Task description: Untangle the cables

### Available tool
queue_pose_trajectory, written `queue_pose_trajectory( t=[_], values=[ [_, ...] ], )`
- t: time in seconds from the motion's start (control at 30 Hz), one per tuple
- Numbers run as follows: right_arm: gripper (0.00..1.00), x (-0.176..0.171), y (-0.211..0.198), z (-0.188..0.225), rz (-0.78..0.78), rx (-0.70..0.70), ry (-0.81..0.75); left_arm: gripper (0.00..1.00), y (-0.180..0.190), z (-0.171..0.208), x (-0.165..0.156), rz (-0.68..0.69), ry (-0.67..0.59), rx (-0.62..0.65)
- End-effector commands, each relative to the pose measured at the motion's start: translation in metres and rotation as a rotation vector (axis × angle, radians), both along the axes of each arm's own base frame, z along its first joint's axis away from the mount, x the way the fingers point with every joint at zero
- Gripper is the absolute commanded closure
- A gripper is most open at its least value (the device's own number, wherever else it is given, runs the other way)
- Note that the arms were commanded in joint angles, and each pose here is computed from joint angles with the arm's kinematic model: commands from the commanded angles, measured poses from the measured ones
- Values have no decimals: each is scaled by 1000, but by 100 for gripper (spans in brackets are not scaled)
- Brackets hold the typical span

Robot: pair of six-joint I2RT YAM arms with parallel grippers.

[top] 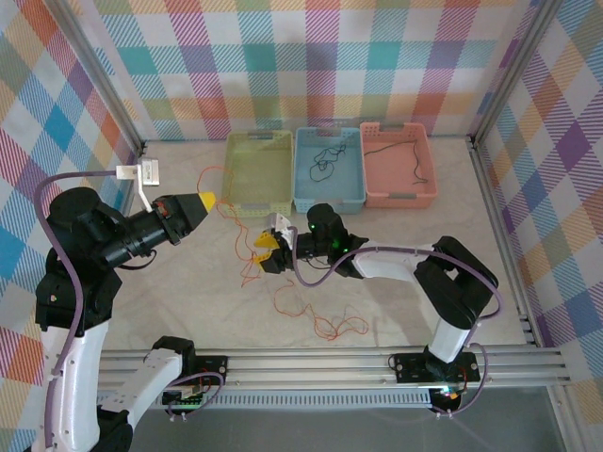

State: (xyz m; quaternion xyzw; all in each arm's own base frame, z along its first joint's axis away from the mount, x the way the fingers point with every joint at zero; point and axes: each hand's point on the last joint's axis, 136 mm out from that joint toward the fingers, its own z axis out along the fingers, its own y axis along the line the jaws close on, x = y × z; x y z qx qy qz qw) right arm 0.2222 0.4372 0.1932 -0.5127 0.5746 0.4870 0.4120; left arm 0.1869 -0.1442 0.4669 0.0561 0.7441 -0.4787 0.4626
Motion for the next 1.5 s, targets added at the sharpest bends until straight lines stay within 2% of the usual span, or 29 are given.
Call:
queue_pose_trajectory(
  t=[0.0, 0.1, 0.23, 0.47, 0.57, 0.73, 0.93, 1.2, 1.33, 1.47],
  values=[
    [50, -6, 13, 16, 41, 61, -6, 100, -3, 3, -6, -26, -10, -8],
    [53, -1, 19, 12, 15, 53, 4, 100, -4, 3, -6, -30, -12, -9],
    [61, 8, 26, 13, -18, 80, 57, 100, -4, 2, -5, -31, -8, -9],
    [86, 28, 20, 2, -136, 53, 71, 100, -1, 3, -9, -17, -17, 4],
    [91, 57, -1, -9, -278, 40, 121, 100, 1, 8, -15, -8, -37, 4],
    [96, 114, -67, -28, -530, 111, 334, 100, 4, 14, -28, -1, -66, 6],
    [98, 144, -124, -50, -717, 134, 500, 100, 9, 12, -37, 20, -83, 12],
    [96, 152, -156, -61, -813, 122, 590, 100, 11, 10, -40, 34, -86, 17],
    [86, 156, -169, -62, -842, 135, 605, 100, 13, 12, -42, 41, -96, 17],
    [80, 160, -181, -61, -873, 140, 593, 100, 14, 15, -45, 49, -104, 21]
  ],
)
